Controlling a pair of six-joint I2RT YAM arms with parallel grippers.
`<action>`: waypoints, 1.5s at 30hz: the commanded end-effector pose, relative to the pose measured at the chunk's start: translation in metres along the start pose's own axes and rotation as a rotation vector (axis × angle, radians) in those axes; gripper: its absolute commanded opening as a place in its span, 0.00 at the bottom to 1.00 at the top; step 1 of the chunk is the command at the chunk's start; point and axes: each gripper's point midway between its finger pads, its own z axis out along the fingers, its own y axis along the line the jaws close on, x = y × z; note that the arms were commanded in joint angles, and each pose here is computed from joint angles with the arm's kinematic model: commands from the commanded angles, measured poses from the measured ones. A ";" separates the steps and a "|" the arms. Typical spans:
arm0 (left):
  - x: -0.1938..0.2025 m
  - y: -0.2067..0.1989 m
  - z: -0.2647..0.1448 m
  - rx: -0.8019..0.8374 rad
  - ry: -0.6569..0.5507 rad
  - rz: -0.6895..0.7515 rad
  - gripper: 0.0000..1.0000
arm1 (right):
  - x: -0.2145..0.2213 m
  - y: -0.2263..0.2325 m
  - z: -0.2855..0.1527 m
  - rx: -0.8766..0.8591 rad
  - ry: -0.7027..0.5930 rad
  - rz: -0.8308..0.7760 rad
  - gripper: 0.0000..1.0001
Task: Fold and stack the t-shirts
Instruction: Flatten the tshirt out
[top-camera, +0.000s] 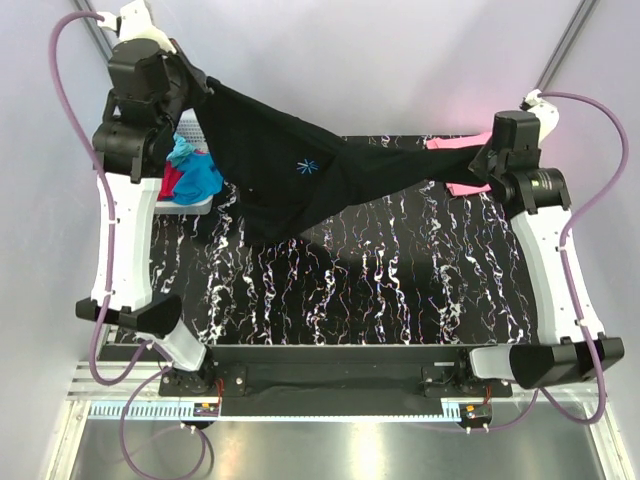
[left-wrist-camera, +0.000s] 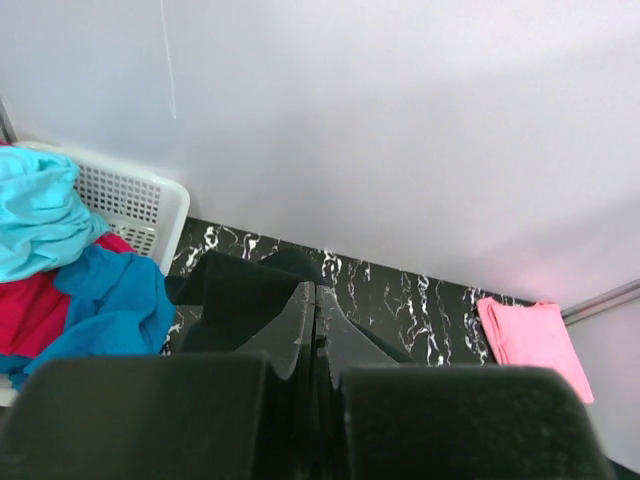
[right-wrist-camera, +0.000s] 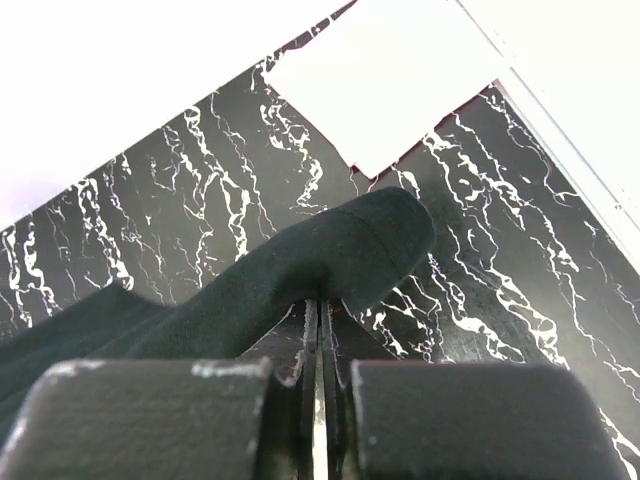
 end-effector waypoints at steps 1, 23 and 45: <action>-0.032 0.006 -0.011 -0.033 -0.115 0.007 0.00 | -0.001 -0.014 0.001 0.062 -0.036 0.003 0.00; 0.164 -0.022 0.150 0.040 0.294 0.121 0.00 | 0.099 0.049 0.100 0.020 0.224 -0.042 0.50; 0.205 -0.009 0.108 -0.046 0.405 0.189 0.00 | 0.251 0.130 0.229 -0.182 0.772 -0.227 0.39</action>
